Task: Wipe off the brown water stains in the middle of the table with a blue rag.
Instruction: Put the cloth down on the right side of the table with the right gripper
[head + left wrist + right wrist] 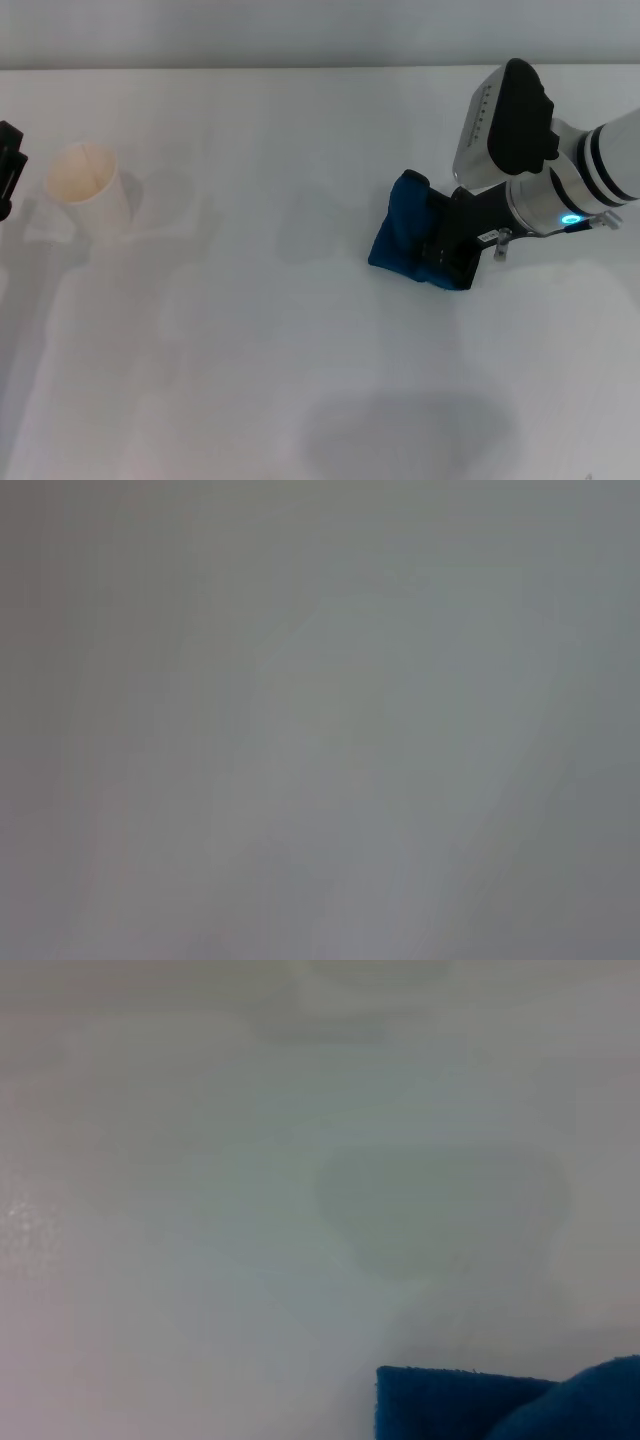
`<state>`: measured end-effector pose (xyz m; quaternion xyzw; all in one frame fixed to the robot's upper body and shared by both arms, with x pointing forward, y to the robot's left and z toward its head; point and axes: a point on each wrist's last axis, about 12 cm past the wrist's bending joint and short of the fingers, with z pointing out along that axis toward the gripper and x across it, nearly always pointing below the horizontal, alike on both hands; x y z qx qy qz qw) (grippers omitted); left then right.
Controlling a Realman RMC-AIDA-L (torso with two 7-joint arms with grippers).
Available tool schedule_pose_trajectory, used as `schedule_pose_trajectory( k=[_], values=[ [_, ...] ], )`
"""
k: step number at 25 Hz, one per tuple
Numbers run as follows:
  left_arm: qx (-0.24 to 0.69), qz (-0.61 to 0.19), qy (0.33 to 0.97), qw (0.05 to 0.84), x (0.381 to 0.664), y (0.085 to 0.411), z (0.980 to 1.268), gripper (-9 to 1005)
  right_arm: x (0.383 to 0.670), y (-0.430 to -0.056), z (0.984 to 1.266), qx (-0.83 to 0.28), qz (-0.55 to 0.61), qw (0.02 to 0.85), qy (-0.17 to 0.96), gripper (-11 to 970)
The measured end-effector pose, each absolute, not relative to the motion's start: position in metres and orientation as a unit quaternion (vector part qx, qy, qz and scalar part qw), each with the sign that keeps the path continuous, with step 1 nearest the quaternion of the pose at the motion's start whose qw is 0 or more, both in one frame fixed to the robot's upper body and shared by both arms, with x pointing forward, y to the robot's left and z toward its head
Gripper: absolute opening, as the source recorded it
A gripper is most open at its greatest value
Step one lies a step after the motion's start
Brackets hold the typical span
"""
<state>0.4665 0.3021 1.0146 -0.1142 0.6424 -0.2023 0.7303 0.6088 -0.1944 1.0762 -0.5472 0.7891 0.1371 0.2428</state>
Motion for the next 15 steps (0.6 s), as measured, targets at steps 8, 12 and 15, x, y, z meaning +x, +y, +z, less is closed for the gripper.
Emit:
schedule_pose_trajectory(
  k=[8,12,15],
  values=[
    [-0.114,-0.203,0.64,0.732,0.466,0.302,1.015,876,0.614,-0.202,1.087,-0.554,0.129,0.24,0.787,109],
    [-0.114,-0.204,0.639,0.733,0.466,0.301,1.015,875,0.617,-0.207,1.09,-0.554,0.117,0.242,0.788,116],
    [-0.115,-0.204,0.639,0.733,0.465,0.301,1.015,875,0.618,-0.21,1.093,-0.557,0.114,0.239,0.787,122]
  ],
)
